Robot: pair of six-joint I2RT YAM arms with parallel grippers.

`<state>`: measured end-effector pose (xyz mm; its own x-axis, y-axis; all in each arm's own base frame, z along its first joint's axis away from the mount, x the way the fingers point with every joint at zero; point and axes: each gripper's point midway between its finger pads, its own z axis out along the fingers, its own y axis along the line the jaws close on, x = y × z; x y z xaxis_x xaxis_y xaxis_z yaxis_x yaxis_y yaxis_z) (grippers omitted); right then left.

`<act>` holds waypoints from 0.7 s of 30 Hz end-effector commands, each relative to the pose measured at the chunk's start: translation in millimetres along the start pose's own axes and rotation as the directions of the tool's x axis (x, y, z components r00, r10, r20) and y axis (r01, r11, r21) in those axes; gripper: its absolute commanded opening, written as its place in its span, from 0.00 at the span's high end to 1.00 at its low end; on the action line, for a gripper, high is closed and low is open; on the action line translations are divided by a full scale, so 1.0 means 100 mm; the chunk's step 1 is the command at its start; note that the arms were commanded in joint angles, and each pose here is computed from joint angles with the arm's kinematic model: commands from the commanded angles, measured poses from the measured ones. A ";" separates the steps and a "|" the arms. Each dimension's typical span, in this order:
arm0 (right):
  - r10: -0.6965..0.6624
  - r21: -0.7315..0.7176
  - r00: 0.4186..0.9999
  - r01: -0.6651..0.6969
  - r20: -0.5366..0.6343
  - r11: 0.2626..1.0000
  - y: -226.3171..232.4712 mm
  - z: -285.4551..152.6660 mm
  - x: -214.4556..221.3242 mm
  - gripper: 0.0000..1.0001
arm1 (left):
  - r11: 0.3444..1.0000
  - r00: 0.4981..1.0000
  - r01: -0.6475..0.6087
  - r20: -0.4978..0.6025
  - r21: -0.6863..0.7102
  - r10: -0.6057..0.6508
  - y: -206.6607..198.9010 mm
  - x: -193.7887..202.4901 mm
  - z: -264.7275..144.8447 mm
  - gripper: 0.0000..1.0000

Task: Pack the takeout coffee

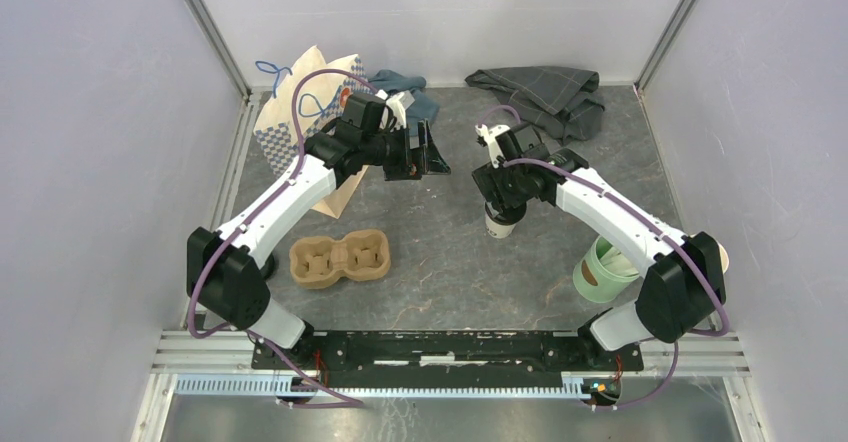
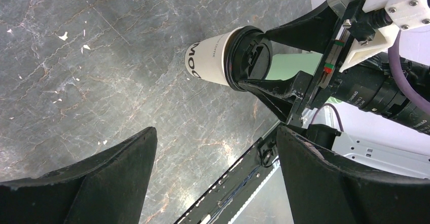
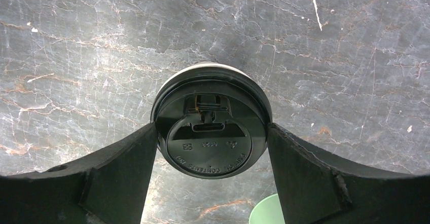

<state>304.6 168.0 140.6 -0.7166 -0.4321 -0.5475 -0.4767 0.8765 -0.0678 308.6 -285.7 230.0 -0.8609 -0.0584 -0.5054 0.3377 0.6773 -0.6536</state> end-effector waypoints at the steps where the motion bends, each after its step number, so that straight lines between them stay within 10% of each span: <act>1: 0.015 -0.004 0.999 -0.015 0.038 1.000 -0.01 0.01 -0.10 0.15 | 0.996 0.996 -0.084 0.028 0.035 0.083 -0.10 -0.13 -0.02 0.06; 11: 0.059 -0.021 0.993 -0.058 0.102 0.998 -0.16 -0.30 -0.39 0.08 | 0.994 0.999 -0.035 -0.009 0.101 0.036 -0.20 -0.08 0.06 0.00; 21: 0.382 -0.417 0.906 -0.281 0.181 0.864 -0.30 -0.41 -0.07 0.14 | 0.958 0.984 0.117 -0.163 0.262 -0.076 -0.61 0.35 0.76 0.05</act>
<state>318.9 122.9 185.5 -0.7237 -0.1429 -0.6752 -0.3759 0.9021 0.2120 291.5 -346.9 217.7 -0.9025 -0.0012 -0.4306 0.3610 0.5432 -0.7580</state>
